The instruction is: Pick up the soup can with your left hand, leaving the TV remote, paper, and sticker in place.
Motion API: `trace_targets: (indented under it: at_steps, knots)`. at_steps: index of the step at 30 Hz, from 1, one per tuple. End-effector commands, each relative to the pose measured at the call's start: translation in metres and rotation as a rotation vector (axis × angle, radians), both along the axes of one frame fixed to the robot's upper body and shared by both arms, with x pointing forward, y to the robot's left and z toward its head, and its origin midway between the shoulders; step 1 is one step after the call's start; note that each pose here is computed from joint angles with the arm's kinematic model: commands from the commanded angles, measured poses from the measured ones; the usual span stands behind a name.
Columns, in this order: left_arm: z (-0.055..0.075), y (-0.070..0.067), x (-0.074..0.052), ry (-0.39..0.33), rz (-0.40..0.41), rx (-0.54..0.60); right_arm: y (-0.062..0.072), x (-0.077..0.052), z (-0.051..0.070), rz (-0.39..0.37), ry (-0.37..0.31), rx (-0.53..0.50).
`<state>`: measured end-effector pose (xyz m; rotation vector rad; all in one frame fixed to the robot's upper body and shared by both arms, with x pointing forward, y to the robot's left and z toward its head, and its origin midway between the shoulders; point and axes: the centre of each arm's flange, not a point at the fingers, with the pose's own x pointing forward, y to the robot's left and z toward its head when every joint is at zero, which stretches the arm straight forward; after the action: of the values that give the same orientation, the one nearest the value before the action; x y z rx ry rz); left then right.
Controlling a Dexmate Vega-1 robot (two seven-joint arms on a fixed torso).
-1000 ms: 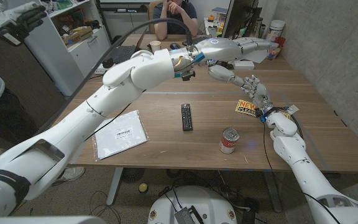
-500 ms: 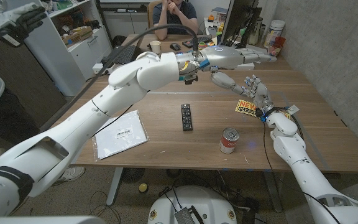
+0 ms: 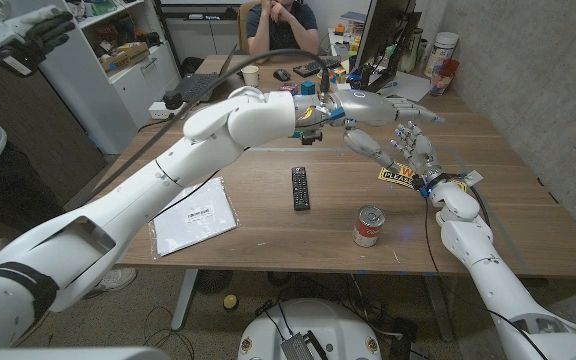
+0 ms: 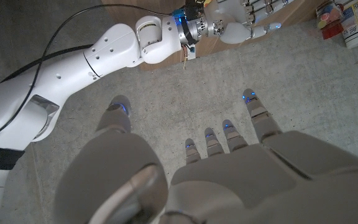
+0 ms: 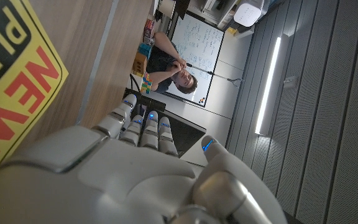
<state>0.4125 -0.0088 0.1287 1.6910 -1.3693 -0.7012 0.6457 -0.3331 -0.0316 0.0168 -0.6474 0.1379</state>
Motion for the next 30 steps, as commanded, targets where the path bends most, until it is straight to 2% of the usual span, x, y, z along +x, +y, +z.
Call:
trace_targets:
  at_steps: [1, 30]
  knots:
    - [-0.015, -0.005, 0.006, 0.028, 0.038, 0.073, -0.003, -0.001, -0.002, -0.007, 0.003, 0.002]
    - [-0.031, -0.013, 0.003, -0.014, 0.099, 0.172, -0.006, -0.005, -0.003, -0.016, -0.003, 0.004]
